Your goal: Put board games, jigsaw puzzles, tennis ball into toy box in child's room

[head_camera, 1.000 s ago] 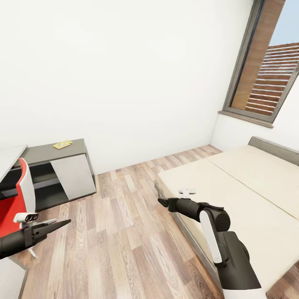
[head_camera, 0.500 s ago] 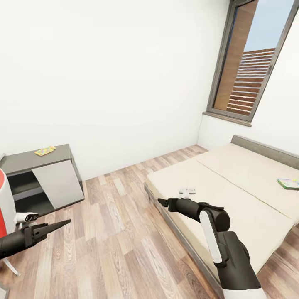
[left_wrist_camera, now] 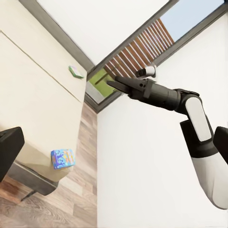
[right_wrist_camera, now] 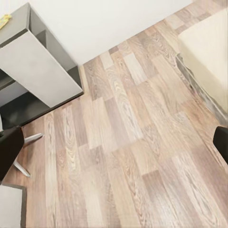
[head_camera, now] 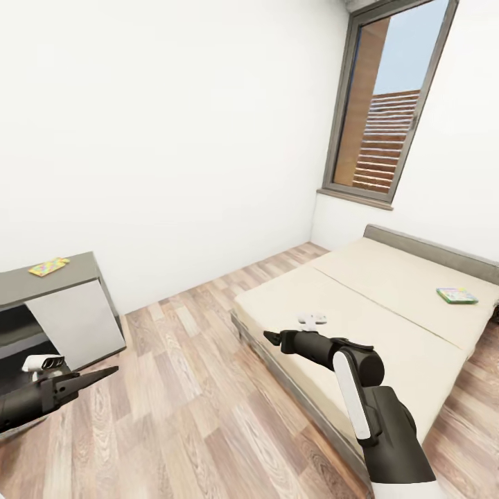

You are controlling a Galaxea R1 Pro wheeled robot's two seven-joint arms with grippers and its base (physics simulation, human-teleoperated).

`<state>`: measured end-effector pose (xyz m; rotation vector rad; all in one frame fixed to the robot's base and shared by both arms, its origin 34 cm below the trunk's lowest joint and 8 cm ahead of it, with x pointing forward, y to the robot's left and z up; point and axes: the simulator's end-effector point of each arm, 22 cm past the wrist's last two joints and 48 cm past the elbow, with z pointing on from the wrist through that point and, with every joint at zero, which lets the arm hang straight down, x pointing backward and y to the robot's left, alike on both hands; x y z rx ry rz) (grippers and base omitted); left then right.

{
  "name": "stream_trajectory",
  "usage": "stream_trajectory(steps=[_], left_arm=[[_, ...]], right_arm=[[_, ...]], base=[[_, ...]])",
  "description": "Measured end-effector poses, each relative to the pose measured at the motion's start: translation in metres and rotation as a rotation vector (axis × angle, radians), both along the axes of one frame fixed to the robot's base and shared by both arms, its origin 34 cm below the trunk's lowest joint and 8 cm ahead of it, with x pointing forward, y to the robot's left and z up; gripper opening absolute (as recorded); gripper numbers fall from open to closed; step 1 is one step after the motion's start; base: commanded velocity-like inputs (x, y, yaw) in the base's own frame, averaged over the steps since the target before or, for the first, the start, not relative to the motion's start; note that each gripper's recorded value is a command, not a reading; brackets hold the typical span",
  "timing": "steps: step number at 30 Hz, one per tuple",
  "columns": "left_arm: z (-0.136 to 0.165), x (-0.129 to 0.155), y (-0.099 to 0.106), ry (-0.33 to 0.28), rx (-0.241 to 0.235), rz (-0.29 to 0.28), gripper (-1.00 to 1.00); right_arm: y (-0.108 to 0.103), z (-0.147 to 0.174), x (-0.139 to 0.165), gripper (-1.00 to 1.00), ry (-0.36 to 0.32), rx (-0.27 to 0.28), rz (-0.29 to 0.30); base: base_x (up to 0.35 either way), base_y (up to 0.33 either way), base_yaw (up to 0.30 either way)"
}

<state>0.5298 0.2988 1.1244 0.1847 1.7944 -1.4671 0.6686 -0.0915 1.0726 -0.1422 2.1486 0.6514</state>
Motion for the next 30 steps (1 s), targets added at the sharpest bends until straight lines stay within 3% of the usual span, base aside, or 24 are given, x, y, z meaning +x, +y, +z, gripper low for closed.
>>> stream_trajectory(steps=[30], left_arm=[[0.015, -0.005, 0.0, -0.036, 0.0, 0.0, 1.0]], right_arm=[[0.0, 0.02, -0.003, 1.0, -0.036, 0.001, 0.0]], base=[[0.115, 0.148, -0.213]])
